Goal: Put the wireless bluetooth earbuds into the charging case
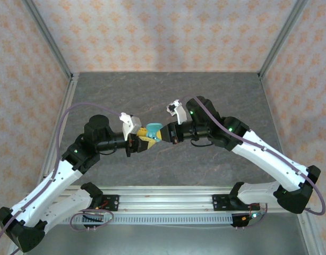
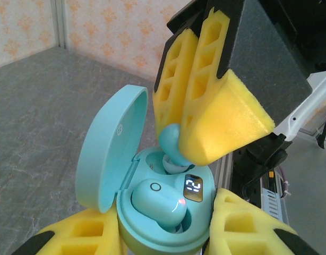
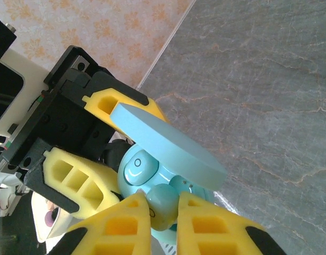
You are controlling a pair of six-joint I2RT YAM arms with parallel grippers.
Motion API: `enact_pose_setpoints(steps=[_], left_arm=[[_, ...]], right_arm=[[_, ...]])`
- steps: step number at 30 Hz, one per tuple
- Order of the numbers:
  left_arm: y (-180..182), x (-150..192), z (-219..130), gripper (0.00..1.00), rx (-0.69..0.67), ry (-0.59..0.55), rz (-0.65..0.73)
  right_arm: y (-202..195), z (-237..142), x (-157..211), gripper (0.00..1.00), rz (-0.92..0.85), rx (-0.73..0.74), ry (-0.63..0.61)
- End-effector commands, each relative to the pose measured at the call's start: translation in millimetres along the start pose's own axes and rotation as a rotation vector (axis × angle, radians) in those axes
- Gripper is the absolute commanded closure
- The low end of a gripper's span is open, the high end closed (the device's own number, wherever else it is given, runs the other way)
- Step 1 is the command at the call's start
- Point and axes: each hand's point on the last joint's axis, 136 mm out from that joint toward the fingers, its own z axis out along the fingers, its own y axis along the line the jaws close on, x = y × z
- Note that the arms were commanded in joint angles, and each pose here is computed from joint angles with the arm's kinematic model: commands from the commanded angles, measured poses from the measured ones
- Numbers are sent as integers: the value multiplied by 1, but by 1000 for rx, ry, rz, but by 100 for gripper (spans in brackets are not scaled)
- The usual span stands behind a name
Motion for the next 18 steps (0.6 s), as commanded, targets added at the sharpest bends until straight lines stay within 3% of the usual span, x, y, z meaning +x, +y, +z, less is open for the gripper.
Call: enact_pose_setpoints(steps=[1,10,18], left_arm=[[-11,-24,-7,86,23,-57,60],[-13,-24,-8,86,25,-57,61],[-13,-24,-8,86,24,-54,62]], right_arm=[[14,-6,2,86,-29,-38,34],[9,1,11,87,-19,-17,118],[-1,-3,8,86,-33,60,109]])
